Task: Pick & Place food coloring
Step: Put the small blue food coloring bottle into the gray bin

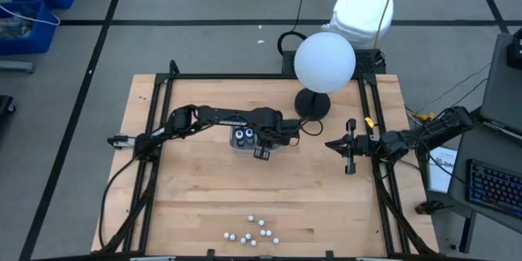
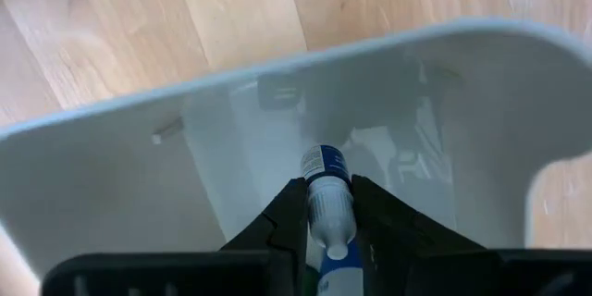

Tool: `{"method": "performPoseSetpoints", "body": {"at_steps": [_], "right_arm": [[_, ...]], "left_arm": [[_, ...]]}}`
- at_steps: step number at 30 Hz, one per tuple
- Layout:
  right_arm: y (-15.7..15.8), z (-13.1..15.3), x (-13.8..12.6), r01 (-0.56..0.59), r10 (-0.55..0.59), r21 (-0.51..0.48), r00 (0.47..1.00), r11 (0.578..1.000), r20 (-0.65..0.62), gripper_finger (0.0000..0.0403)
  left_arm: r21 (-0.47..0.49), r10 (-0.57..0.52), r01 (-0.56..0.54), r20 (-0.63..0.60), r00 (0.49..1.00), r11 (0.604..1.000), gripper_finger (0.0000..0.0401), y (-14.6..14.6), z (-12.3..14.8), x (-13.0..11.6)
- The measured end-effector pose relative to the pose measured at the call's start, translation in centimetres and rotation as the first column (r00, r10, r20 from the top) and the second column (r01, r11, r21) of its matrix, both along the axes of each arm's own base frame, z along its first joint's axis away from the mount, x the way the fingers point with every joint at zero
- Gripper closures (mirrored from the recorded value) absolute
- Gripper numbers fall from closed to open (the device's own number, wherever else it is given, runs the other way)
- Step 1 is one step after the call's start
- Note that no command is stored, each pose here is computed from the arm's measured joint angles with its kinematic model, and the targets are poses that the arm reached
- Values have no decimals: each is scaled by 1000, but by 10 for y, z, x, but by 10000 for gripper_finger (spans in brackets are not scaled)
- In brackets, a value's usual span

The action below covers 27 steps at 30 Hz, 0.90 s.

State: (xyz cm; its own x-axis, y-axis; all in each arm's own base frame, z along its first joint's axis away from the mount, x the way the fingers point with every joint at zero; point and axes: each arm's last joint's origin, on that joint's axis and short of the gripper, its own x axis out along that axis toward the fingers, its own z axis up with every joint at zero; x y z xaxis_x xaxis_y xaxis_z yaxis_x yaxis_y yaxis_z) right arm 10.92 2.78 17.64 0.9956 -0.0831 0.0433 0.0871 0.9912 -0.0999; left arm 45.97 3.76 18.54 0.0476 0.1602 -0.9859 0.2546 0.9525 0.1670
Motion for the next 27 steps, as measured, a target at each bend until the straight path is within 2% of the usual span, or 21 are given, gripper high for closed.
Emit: {"method": "performPoseSetpoints", "body": {"at_steps": [13,20,27], "right_arm": [[0,0,0,0,0,3,1000,1000,0,403],[0,0,0,-2,2,4,1000,1000,0,403],[0,0,0,-2,2,11,1000,1000,2,403]], "left_arm": [[-10,8,-8,5,1000,1000,325,4,0,0],[-28,11,-12,-26,1000,1000,329,7,-18,4],[-29,21,-22,-35,999,999,307,7,-17,2]]}}
